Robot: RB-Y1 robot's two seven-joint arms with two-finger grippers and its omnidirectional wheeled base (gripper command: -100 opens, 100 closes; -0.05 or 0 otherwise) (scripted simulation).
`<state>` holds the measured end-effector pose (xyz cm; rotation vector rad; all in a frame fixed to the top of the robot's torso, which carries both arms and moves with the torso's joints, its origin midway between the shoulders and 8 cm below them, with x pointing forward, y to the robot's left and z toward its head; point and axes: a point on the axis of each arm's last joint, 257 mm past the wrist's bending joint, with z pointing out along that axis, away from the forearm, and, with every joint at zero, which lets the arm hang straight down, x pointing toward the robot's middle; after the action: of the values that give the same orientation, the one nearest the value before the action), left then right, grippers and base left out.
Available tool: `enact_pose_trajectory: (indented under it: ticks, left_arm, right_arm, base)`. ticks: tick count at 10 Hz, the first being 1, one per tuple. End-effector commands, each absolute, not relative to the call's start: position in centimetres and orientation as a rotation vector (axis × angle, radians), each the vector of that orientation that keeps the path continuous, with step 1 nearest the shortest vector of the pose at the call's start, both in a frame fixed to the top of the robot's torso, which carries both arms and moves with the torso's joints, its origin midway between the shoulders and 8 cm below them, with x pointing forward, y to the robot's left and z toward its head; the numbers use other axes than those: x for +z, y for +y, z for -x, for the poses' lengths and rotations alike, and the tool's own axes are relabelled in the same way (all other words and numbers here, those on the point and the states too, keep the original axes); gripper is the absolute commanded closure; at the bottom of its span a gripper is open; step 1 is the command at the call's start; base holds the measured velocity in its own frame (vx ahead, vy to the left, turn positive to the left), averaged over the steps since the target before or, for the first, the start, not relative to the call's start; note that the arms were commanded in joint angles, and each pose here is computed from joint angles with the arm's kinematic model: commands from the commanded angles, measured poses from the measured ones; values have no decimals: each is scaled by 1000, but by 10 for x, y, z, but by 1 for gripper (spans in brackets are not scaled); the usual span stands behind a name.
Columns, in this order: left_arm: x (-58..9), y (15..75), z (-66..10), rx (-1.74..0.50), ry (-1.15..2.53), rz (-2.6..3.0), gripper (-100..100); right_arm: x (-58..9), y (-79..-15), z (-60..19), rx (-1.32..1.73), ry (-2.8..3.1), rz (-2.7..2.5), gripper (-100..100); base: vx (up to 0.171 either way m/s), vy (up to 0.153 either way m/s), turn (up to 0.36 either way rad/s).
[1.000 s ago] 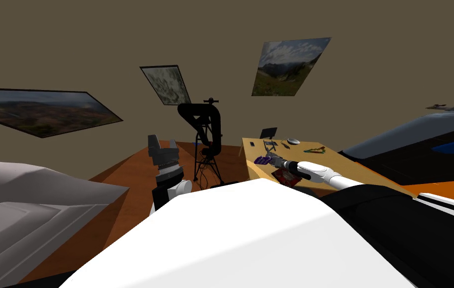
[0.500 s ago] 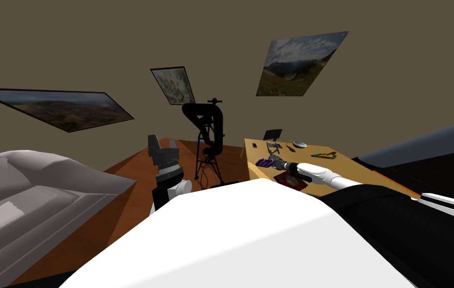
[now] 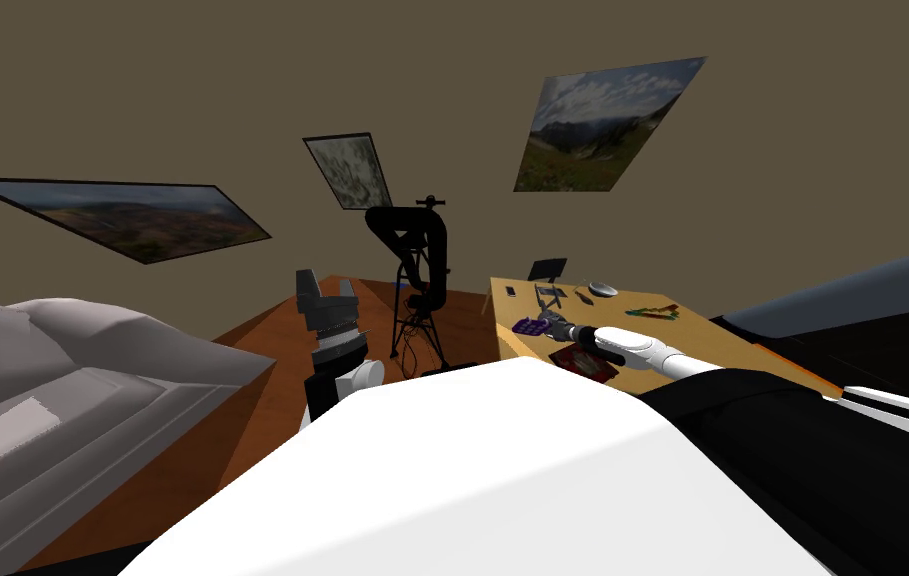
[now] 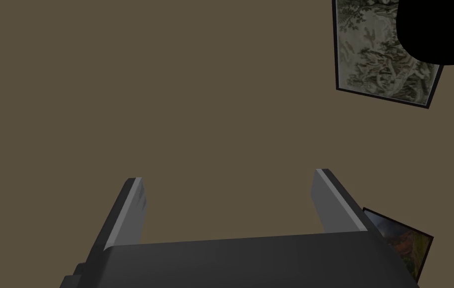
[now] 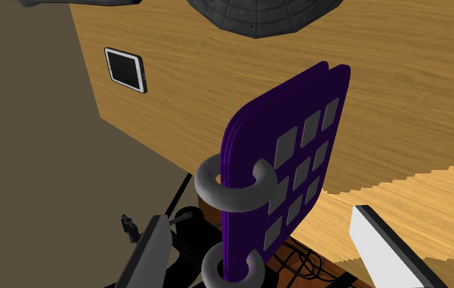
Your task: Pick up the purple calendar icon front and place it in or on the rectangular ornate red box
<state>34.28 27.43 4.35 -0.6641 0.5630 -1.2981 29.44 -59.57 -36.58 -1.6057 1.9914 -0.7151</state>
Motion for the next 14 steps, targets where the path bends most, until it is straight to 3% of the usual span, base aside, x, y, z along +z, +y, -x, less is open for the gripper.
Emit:
enact_pose_trajectory:
  ticks: [1, 6, 11, 14]
  left_arm:
    - [43, 274, -343, -1298, 563, 664, 0]
    - [43, 274, -343, -1298, 563, 664, 0]
    - [43, 274, -343, -1298, 563, 664, 0]
    - [43, 274, -343, -1298, 563, 664, 0]
  right_arm:
    - [-366, -596, -294, -715, 1991, 1606, -100]
    - [-366, -596, -294, -715, 1991, 1606, -100]
    - [-307, -633, -344, -947, 1889, 1580, -100]
    - [-319, -637, -334, -868, 1982, 1461, -100]
  base:
    - [1, -4, 12]
    - [0, -2, 5]
    - [-90, 79, -52]
    - [72, 28, -28]
